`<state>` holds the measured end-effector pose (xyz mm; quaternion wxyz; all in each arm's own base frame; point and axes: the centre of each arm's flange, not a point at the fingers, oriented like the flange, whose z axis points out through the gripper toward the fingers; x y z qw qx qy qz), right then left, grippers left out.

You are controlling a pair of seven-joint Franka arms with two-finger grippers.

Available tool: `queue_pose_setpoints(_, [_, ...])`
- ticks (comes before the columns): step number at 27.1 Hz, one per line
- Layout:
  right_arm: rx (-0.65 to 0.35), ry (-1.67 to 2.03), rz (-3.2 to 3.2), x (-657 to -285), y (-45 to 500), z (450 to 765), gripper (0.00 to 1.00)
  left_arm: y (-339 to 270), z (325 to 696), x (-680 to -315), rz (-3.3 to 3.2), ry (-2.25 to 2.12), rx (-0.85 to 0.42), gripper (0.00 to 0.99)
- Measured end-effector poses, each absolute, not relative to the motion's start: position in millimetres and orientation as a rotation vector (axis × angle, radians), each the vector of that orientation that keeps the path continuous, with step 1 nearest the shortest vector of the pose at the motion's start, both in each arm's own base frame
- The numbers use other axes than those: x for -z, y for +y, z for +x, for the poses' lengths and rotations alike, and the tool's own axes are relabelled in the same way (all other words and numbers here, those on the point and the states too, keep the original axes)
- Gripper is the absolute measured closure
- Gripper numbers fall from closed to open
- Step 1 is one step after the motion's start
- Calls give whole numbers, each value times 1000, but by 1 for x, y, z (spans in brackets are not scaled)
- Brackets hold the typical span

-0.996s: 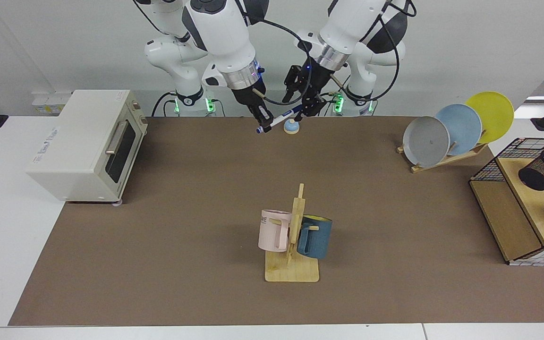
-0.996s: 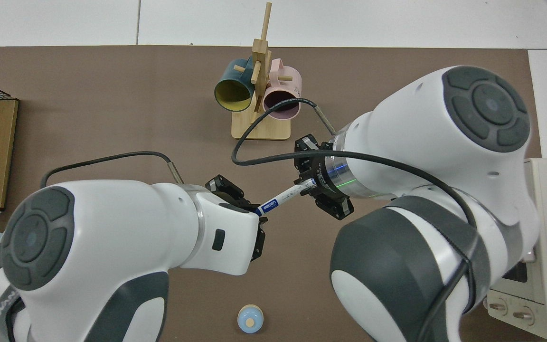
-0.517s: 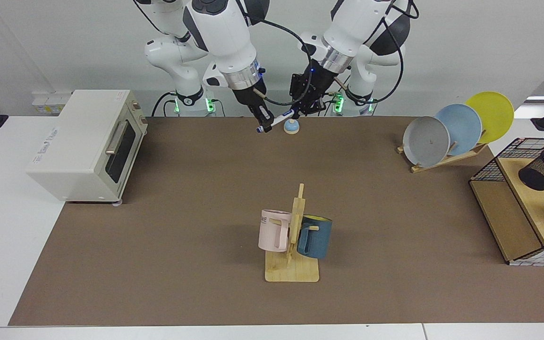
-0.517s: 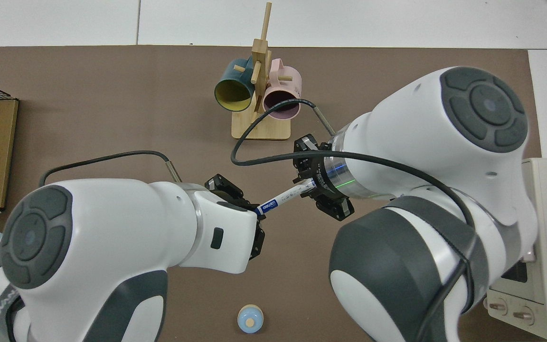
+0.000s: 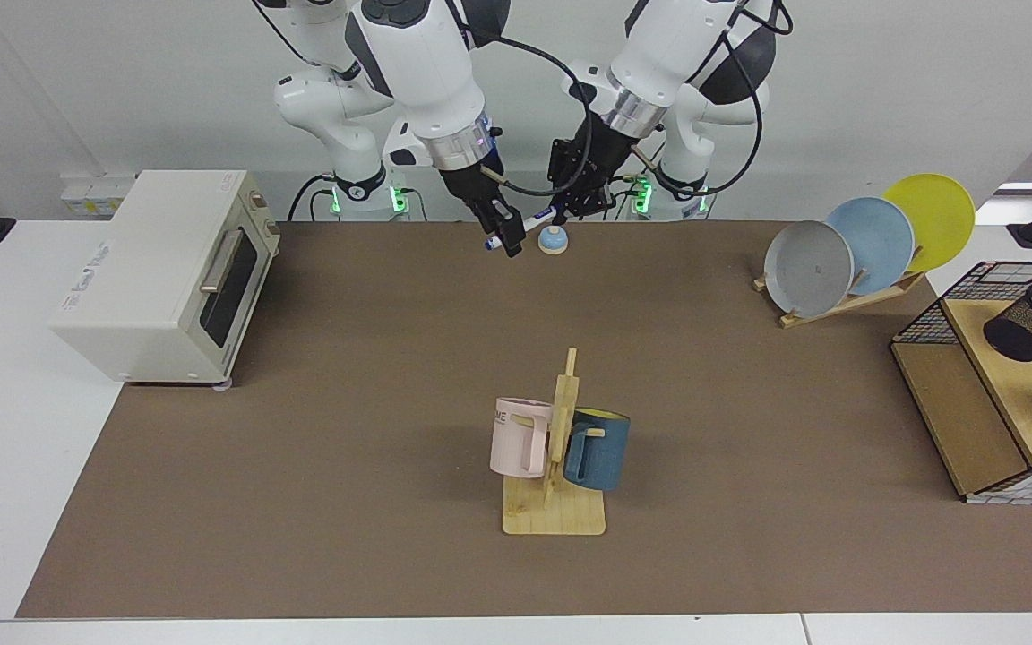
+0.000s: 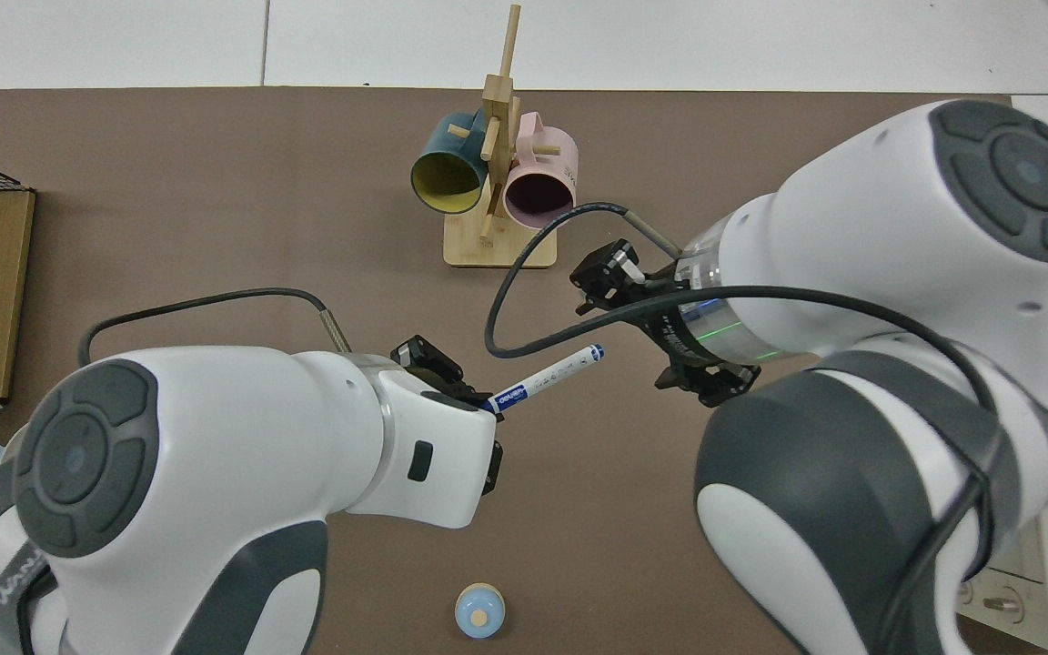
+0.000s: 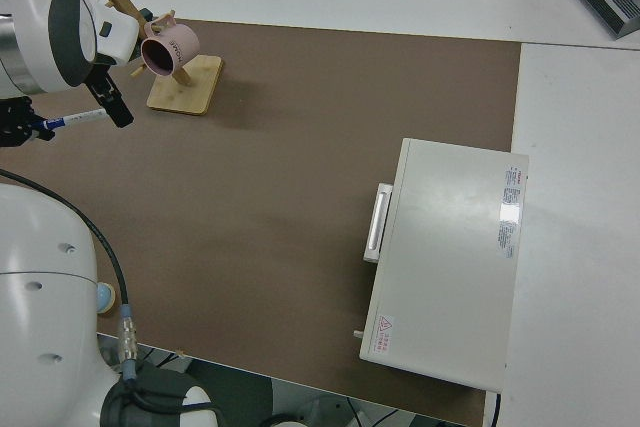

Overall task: Put markers into pen holder
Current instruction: 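Open and withdraw the right gripper while the left gripper pulls the marker away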

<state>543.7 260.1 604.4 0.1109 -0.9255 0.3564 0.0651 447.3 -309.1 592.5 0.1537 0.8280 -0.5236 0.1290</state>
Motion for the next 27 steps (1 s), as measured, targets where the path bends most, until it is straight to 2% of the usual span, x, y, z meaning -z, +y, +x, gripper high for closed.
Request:
queue_pose_setpoints(8, [-177, 549, -3018, -615, 167, 550, 0, -302, 450, -590, 2397, -1516, -350, 828])
queue_pose_setpoints(15, [-131, 233, -3212, -623, 118, 554, 0, -291, 455, -587, 2433, -1526, -325, 828])
queue_pose_setpoints(27, [-125, 269, -3187, -630, 60, 560, 0, -242, 467, -571, 2609, -1720, -118, 828])
